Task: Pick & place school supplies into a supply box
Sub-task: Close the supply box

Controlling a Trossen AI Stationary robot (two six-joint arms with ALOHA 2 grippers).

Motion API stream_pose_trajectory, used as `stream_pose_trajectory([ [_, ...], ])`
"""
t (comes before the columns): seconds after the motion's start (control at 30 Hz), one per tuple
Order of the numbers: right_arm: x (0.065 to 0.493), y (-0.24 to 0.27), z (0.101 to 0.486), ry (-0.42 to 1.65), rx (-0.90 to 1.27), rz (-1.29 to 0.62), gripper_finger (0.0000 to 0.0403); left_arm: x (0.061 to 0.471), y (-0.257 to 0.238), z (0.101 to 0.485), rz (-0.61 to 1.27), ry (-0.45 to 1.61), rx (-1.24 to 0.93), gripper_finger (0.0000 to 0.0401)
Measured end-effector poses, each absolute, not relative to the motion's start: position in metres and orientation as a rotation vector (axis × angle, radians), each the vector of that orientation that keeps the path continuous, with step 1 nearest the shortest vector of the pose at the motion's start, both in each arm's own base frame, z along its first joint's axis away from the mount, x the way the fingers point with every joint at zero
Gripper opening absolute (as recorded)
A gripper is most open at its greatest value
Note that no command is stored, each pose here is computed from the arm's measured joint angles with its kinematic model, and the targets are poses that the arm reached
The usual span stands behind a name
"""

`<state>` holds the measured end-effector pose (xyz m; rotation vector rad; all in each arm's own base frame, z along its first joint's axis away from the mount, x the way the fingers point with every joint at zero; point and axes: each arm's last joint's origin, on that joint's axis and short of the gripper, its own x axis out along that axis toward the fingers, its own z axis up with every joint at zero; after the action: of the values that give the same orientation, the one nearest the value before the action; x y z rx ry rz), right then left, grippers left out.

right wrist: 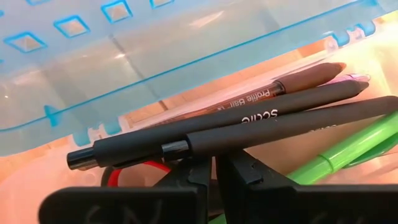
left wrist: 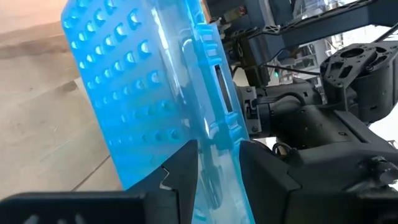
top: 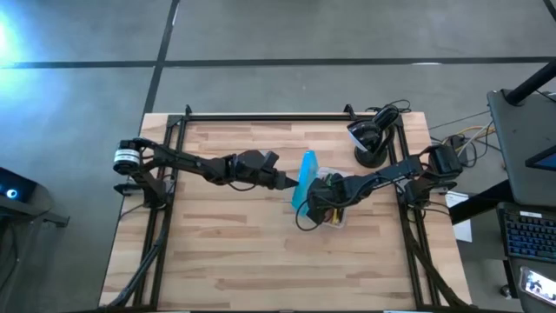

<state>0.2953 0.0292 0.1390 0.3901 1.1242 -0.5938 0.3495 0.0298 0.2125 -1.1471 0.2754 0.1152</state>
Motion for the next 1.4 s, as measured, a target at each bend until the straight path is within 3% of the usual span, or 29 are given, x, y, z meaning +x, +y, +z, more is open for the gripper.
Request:
stream_pose_trajectory([
  [0.33, 0.295, 0.029, 0.139, 1.121, 0.389, -0.6, 0.0013, 0.347, 0.03, 0.201, 0.145, 0.307, -1.191, 0.0103],
  [0.67, 0.295, 0.029, 0.139, 1.121, 0.389, -0.6, 0.0013, 0.365, 0.029, 0.185, -0.017, 0.179, -1.308, 0.0103],
  [1.1, 0.294, 0.029, 0.139, 1.133, 0.383, -0.603, 0.0013, 0.371, 0.029, 0.161, 0.019, 0.237, -1.378, 0.0103],
  [1.4, 0.28, 0.027, 0.166, 1.101, 0.372, -0.615, 0.0013, 0.37, 0.03, 0.16, 0.023, 0.237, -1.36, 0.0103],
])
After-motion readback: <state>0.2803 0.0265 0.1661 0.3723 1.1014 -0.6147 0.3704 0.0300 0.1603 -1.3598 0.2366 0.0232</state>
